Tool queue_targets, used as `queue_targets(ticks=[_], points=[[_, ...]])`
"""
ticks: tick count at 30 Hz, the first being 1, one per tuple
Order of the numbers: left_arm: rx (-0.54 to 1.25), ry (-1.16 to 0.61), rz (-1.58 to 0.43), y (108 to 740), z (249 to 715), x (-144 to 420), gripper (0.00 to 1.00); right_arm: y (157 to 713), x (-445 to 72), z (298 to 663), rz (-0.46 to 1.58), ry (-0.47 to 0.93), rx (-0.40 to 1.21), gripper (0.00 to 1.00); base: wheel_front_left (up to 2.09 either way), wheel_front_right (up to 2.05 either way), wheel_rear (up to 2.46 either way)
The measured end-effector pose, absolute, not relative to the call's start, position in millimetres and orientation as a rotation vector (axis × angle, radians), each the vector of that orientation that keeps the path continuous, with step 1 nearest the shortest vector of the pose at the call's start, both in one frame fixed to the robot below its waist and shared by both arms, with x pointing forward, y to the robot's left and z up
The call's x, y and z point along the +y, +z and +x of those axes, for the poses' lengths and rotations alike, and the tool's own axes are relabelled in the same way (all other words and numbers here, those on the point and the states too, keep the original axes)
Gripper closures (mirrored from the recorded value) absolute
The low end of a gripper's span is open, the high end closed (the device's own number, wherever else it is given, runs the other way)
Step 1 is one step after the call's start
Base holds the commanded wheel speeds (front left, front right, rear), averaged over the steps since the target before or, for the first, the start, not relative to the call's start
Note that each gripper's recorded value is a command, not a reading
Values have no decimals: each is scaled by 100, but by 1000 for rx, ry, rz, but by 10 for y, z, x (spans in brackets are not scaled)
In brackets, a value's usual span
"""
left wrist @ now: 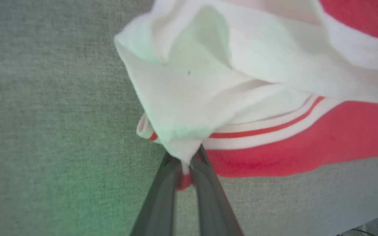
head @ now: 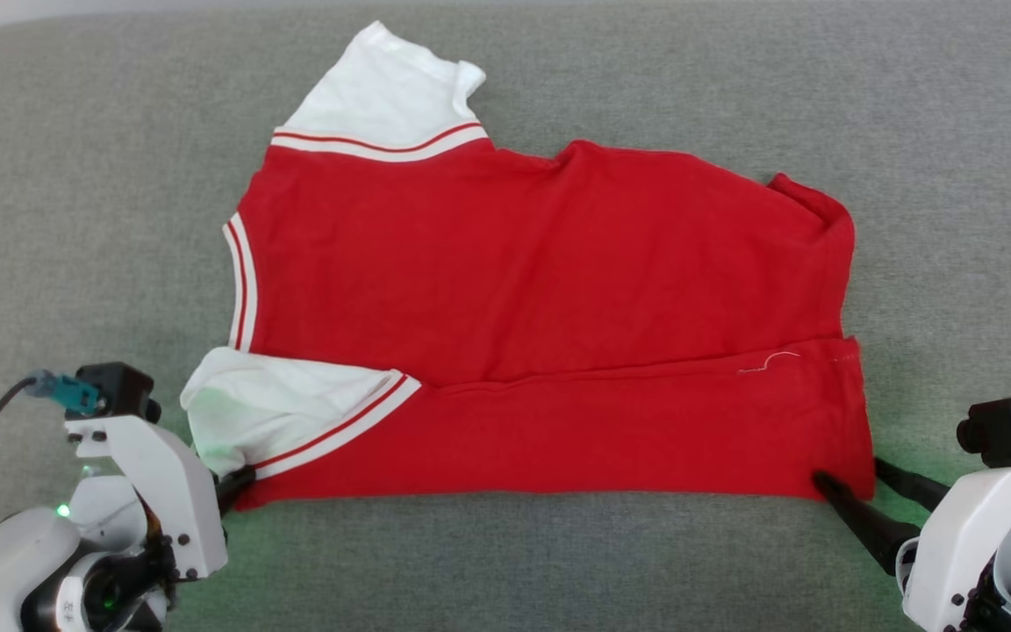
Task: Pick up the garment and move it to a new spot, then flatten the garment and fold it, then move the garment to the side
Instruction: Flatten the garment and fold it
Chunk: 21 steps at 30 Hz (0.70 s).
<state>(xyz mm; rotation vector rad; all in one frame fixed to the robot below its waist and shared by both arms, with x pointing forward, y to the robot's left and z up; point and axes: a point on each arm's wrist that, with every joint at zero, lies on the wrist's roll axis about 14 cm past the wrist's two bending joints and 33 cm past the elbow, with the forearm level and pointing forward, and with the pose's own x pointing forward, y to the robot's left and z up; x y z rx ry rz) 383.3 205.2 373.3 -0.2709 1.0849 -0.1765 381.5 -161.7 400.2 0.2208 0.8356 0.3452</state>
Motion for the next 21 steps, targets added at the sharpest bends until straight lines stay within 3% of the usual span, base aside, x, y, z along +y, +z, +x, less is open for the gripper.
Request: queue_targets(ticks=[1, 3, 21], points=[[1083, -175, -273, 3732, 3835, 2051, 100, 3968, -1612, 3799, 221, 346, 855, 22, 0, 0, 0], [1080, -175, -277, 3730, 3834, 2050, 100, 3929, -1617, 3799, 201, 347, 879, 100, 0, 0, 0], [1056, -168, -305, 3762, 3812, 2063, 100, 3889, -1650, 3862, 179, 342, 906, 100, 0, 0, 0]])
